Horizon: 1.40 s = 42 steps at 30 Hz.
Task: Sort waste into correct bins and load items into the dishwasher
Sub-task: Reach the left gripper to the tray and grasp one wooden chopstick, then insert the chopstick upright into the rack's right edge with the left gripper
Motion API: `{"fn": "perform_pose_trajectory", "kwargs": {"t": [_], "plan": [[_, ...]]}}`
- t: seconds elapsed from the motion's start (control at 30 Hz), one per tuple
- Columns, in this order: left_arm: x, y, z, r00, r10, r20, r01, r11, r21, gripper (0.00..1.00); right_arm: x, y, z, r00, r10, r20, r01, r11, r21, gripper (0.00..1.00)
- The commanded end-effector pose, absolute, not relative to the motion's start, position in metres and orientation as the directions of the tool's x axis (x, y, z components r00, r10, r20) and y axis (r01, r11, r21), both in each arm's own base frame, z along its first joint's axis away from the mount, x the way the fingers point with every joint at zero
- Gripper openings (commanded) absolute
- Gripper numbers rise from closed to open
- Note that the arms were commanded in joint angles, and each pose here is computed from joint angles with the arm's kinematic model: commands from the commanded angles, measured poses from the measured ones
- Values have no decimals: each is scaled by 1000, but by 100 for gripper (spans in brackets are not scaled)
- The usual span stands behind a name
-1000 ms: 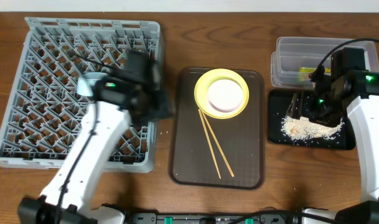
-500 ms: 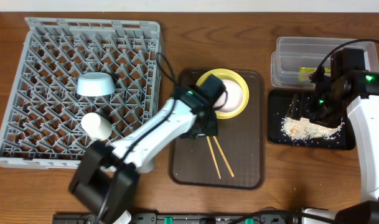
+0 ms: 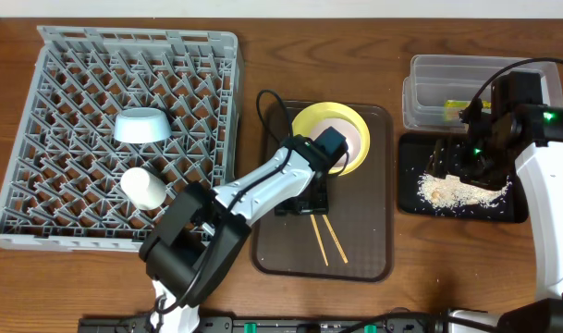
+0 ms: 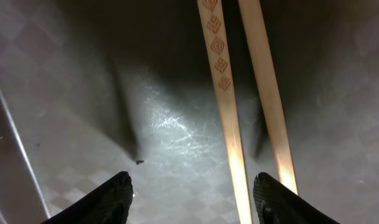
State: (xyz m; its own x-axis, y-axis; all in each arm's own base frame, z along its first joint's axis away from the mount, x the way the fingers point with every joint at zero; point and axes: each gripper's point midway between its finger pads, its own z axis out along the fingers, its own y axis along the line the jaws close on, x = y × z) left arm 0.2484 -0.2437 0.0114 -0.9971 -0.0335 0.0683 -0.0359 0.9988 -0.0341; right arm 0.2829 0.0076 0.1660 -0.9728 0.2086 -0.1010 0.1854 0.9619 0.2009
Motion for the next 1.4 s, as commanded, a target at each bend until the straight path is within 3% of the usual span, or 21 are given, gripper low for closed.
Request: {"fn": "perform_pose_trajectory", "kwargs": {"t": [0.0,0.2,0.4,0.9,1.0,1.17,1.37], "plan": [[248,-242,2,-997,-40,71,-41,999,-8,64,284,6,175,-967,219,-131,190,961,203,72],[242,-236,-11,-994,-42,99,-41,999,19,63,284,6,175,-967,219,-131,190,961,203,72],[241,-235,-11,-994,-42,101,-40,999,22,44,284,6,175,-967,219,-130,191,960,203,71],[236,-230,-22,-993,-44,106,-41,999,25,43,283,6,175,-967,219,-127,191,960,202,71],[236,-230,-22,-993,-43,106,-41,999,26,25,283,6,175,-967,219,-127,191,960,202,70],[238,-227,-22,-993,-55,105,-53,998,26,12,283,6,175,-967,219,-127,191,960,202,70],[250,-214,-19,-989,-106,102,-104,994,23,8,282,6,175,-968,219,-122,192,960,202,70]]}}
